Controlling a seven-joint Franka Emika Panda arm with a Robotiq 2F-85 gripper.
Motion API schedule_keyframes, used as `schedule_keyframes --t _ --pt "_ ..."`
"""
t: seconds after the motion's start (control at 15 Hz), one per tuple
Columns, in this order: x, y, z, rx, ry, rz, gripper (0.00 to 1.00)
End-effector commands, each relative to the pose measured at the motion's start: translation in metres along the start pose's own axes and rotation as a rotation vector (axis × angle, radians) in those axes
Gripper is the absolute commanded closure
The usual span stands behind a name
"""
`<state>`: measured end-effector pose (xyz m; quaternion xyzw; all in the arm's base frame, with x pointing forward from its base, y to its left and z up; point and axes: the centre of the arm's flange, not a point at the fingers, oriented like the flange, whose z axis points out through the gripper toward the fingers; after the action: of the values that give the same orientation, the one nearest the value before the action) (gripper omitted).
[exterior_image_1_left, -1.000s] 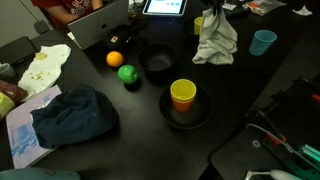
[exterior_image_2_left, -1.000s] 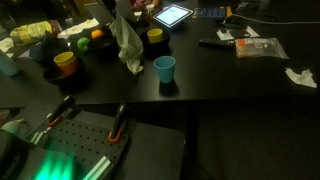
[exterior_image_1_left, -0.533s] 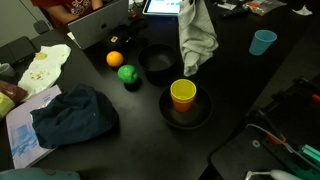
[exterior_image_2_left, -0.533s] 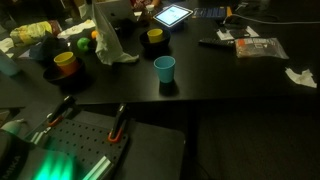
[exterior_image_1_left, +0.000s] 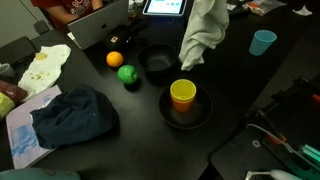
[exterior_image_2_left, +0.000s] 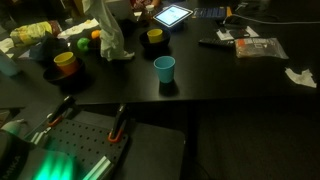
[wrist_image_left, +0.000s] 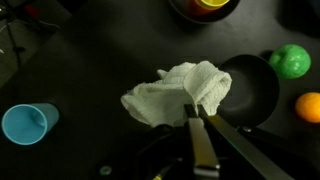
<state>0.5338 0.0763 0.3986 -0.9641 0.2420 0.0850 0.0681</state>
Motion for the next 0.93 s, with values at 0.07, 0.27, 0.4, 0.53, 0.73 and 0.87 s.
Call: schedule_keyframes --t 0.07,0.27,0.4,0.53,0.73,0.87 --pt "0.031 0.035 0.020 -0.164 0.032 0.094 0.99" --pt "0.046 0.052 0.043 -0.236 0.024 0.139 0.98" --pt "0.052 0.064 0.056 -0.265 0.018 0.157 0.98" --pt "0.059 0.073 0.071 -0.298 0.012 0.167 0.98" --pt "0.066 0.086 0.089 -0.366 0.025 0.187 0.98" --pt "0.070 0.092 0.103 -0.408 0.033 0.187 0.98"
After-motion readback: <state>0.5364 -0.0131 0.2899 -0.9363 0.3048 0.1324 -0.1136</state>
